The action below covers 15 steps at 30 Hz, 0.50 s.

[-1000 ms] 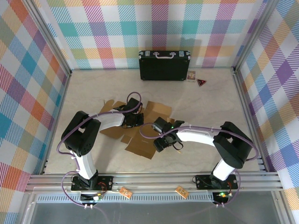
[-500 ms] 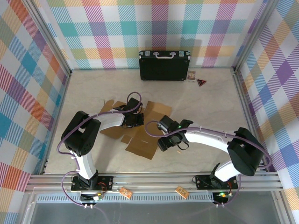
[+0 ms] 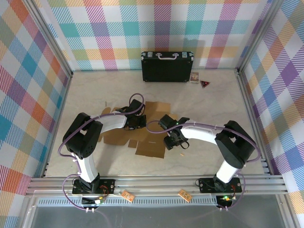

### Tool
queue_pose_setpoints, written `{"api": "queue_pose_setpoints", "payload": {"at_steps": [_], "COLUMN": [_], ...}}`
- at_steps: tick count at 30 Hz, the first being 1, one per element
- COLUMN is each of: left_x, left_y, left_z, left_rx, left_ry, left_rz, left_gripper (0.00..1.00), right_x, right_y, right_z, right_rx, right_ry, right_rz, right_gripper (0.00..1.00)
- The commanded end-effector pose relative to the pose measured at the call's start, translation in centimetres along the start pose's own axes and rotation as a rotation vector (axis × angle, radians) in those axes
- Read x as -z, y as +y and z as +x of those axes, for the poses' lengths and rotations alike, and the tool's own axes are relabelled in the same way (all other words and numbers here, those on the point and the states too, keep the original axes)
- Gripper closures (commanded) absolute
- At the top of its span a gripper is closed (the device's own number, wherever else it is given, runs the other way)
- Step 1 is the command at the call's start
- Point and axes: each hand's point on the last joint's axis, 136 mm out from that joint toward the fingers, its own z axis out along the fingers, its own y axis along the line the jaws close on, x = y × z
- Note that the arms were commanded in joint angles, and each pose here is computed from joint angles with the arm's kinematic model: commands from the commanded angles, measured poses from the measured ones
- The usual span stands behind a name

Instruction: Fold the paper box

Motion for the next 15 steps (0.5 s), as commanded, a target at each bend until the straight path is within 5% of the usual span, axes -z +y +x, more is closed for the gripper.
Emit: {"api": "queue_pose_setpoints", "payload": {"at_steps": [1,15], "left_x": [-2.0,-2.0], "left_y": [5.7,5.6], "left_z": [7.5,7.4], "left_rx": [-0.002,-0.005], "left_ry": [0.258,0.257], "left_rz": [-0.197,-0.196], "left_gripper": [1.00,1.00], "right_x": [-0.3,5.3], "right_y": [-0.9,-1.2], "right_z": [-1.0,-2.6], "right_rx": [-0.106,-0.141], "right_ry": [0.010,-0.098], "right_rz": [-0.022,-0.109], "right_gripper": [0.36,0.34]}}
